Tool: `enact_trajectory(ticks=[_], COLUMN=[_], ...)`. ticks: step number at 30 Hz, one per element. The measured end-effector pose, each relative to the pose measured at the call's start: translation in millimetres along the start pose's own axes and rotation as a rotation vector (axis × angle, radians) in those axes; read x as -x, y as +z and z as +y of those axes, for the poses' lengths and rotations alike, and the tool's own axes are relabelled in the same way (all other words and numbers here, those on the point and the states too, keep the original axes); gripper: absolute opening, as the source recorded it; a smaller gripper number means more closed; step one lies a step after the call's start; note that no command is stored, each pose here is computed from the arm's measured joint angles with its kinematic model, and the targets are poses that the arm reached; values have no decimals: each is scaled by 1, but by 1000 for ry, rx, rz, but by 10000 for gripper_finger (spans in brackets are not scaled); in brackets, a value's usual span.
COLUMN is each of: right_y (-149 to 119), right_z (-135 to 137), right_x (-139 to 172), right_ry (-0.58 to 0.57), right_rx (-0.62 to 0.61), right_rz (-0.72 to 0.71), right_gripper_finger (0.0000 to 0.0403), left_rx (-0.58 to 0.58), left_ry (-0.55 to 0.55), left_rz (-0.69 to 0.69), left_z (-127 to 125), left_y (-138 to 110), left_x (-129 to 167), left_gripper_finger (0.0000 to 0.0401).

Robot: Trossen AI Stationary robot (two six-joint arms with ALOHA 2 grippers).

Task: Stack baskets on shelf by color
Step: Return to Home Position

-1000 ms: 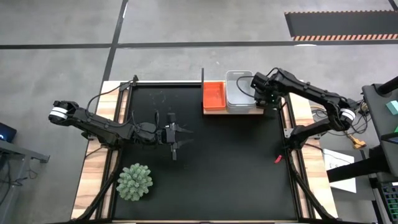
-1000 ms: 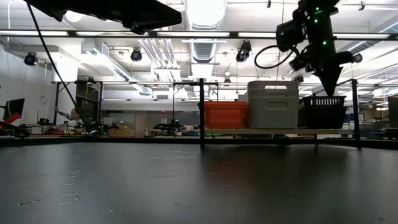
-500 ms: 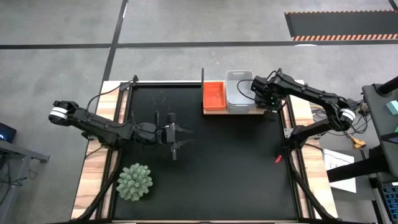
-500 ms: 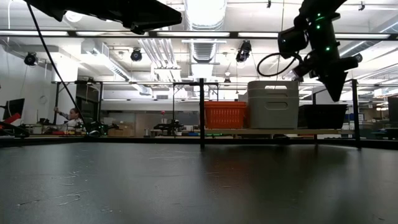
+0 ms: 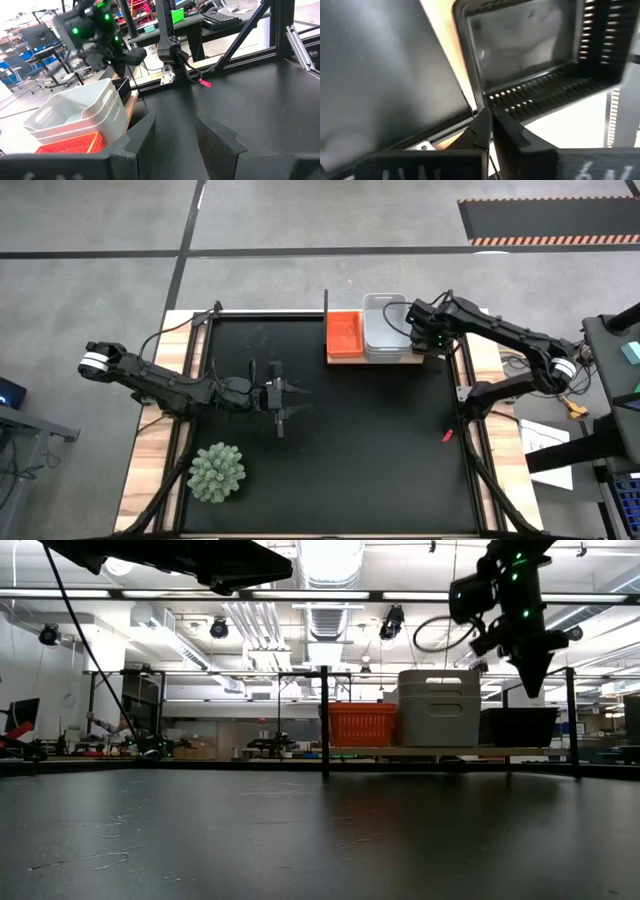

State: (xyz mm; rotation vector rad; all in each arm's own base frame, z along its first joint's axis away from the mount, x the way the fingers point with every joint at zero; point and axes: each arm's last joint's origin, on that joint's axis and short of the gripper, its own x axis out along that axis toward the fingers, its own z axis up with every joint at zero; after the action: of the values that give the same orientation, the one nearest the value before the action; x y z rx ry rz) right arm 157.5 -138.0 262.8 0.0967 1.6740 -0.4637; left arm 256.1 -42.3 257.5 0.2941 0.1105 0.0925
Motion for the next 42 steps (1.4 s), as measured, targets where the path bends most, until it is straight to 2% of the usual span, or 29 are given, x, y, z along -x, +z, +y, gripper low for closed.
enact_trajectory(ticks=[3,9,14,17,21,24,27,34,38,42], right_y=[-8,-29,-46,-52,-57,-59,-66,-83,-91,-96], right_z=[-1,10,39,63,91,106,113,112,114,115], right_x=[12,34,41,31,15,8,5,-8,-18,-27], right_ry=[-17,28,150,253,313,340,318,194,193,162], right_rx=[-46,-173,-175,-107,28,122,204,296,352,357], right_rz=[-69,-345,-685,-910,-1164,-1364,-1532,-1732,-1841,-1944], right_gripper_finger=[8,8,8,8,8,8,8,8,8,8], left_rx=[0,-5,-16,-10,7,32,72,88,98,97], left_ry=[0,-4,-25,-58,-64,-42,-19,22,27,27], left_rz=[0,14,47,17,-44,-124,-210,-329,-348,-345], left_z=[0,0,-1,-1,1,2,4,8,9,9], left_y=[0,-1,-3,-5,-17,-31,-44,-62,-71,-81], left_x=[0,0,6,15,32,46,61,87,97,104], left_gripper_finger=[123,123,123,123,122,113,95,50,30,15])
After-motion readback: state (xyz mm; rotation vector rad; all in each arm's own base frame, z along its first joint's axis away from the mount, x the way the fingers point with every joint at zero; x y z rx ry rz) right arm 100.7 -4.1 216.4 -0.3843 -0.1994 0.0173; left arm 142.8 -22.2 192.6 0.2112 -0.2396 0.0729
